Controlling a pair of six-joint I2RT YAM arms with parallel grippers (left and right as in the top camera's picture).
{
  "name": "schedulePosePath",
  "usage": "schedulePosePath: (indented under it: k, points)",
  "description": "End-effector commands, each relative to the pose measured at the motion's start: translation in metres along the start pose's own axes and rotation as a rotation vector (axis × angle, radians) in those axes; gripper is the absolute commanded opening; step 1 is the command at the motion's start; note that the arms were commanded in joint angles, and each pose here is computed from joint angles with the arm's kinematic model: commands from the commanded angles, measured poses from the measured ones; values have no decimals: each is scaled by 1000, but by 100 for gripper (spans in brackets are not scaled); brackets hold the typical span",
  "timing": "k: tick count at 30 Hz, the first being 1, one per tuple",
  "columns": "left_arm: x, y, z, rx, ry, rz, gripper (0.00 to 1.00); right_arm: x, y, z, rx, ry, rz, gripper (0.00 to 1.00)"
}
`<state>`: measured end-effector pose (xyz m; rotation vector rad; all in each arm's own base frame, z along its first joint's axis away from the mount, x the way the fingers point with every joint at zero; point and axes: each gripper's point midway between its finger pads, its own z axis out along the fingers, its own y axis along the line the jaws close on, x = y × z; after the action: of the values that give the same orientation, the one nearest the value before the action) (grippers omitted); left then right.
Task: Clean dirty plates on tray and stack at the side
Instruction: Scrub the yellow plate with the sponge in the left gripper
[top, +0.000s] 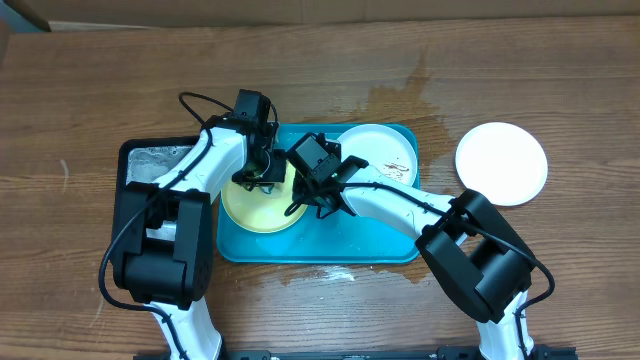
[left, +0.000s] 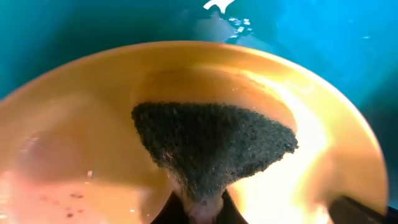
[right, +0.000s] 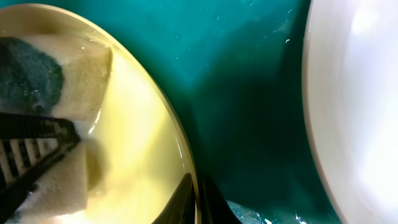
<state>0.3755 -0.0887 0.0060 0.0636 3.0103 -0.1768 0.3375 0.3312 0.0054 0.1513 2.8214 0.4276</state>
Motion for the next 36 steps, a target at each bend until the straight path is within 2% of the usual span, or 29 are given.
schedulePosePath:
  k: [1, 14, 27, 36]
  points:
    - [9, 23, 7, -113, 22, -17, 4, 20, -28, 24, 95, 51, -3, 4]
    - [6, 61, -2, -339, 2, -11, 4, 17, -30, 24, 101, 44, 0, 4]
    - [3, 67, -5, -384, -15, -9, 4, 15, -36, 23, 115, 46, 10, 4]
    - [-4, 39, -7, -374, -46, 42, 4, 6, -56, 22, 157, 55, 49, 4]
